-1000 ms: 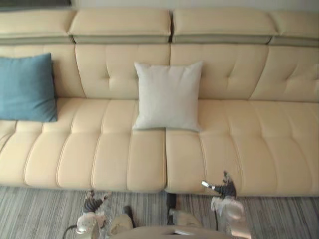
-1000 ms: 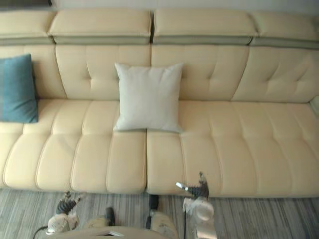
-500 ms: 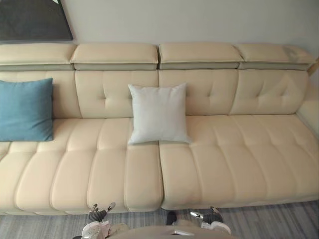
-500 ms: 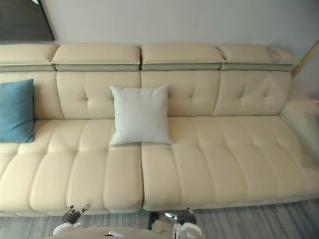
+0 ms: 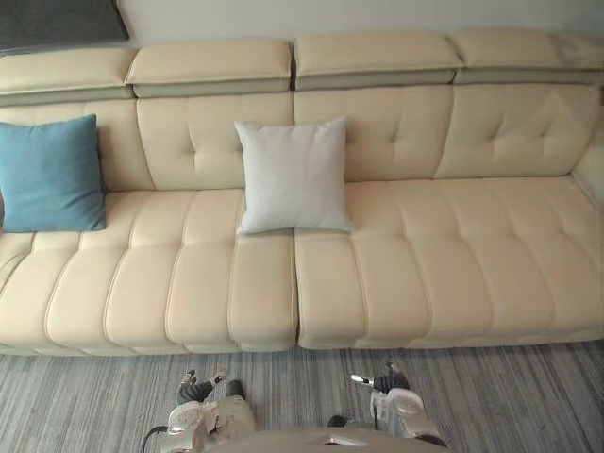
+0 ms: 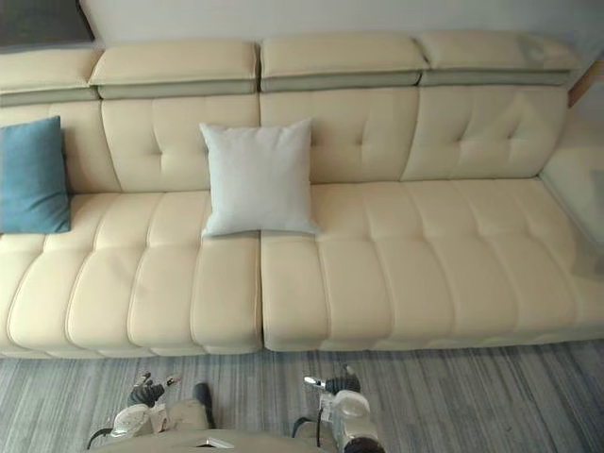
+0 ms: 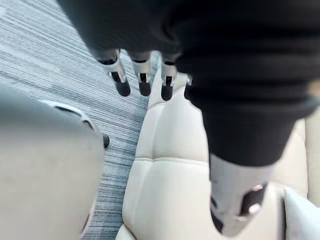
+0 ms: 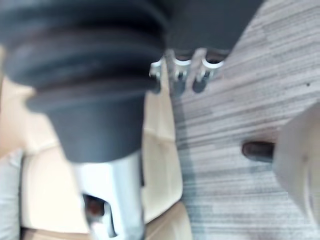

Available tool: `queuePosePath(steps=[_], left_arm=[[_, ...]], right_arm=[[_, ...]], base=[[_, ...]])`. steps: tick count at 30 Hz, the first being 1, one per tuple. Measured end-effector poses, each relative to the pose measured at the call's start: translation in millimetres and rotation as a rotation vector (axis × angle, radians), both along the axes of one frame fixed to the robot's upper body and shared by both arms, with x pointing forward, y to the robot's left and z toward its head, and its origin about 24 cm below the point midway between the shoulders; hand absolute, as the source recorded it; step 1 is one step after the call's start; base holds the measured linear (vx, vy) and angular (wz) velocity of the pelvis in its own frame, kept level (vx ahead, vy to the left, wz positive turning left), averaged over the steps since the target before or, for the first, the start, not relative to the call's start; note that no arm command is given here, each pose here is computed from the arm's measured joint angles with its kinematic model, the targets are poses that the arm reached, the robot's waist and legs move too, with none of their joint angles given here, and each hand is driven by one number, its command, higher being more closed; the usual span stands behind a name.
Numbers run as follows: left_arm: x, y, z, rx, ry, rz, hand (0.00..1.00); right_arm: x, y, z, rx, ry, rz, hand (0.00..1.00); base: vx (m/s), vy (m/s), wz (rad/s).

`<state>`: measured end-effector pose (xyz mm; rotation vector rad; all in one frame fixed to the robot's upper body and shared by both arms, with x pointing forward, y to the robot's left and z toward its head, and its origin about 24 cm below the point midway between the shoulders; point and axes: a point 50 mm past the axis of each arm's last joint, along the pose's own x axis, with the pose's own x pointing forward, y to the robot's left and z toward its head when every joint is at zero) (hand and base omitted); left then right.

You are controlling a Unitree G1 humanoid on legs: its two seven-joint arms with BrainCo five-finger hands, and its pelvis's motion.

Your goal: Pick up cushions and gather them together orderly.

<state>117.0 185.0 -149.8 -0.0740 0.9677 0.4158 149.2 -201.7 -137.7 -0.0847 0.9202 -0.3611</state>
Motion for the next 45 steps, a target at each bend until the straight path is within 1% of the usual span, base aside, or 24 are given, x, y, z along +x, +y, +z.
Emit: queuePosePath(steps=[2, 4, 5, 9, 12, 19, 22, 26, 31, 41, 44, 45], left_arm=[[4, 1, 1, 0.004, -0.011, 0.001, 0.00], [0, 2, 0, 0.005, -0.002, 0.007, 0.00], [-3, 1, -1, 0.001, 0.005, 0.007, 0.00], [-6, 14, 0, 0.025, 0.014, 0.008, 0.00], [-6, 17, 0, 0.046, 0.026, -0.019, 0.00], [-6, 10, -3, 0.020, 0.053, -0.015, 0.00], [-10, 10, -5, 0.016, 0.070, -0.014, 0.00], [-13, 0, -9, -0.009, 0.093, -0.035, 0.00], [-6, -1, -6, -0.009, 0.063, -0.035, 0.00], [11, -8, 5, -0.008, -0.038, -0.035, 0.00], [8, -4, 4, 0.001, -0.031, -0.031, 0.00], [7, 2, 4, 0.016, -0.025, -0.030, 0.00]], right_arm=[[-3, -4, -1, -0.009, 0.007, -0.020, 0.00], [-7, -7, -1, -0.013, 0.012, -0.037, 0.00], [-18, -7, -5, -0.010, 0.038, -0.043, 0.00], [-35, 5, -12, 0.040, 0.074, -0.067, 0.00], [-39, 10, -14, 0.060, 0.082, -0.076, 0.00], [-16, 10, -6, 0.074, 0.014, -0.088, 0.00], [-18, 6, -7, 0.065, 0.028, -0.089, 0.00], [-21, -13, -7, 0.041, 0.034, -0.148, 0.00], [-16, -17, -5, 0.034, 0.026, -0.160, 0.00], [-19, -11, -5, 0.044, 0.014, -0.198, 0.00], [-25, -3, -8, 0.079, 0.029, -0.223, 0.00], [-33, 4, -12, 0.101, 0.046, -0.236, 0.00]], base=[[-0.19, 0.112, -0.54], [-0.15, 0.200, -0.83], [-0.17, 0.262, -0.82], [-0.08, 0.165, -0.62], [0.00, 0.075, -0.51], [0.00, -0.030, -1.27], [0.17, -0.099, -1.26], [0.16, -0.173, -0.86], [0.24, -0.188, -1.10], [0.29, 0.067, -0.98], [0.58, 0.282, -0.93], [0.58, 0.230, -0.76]])
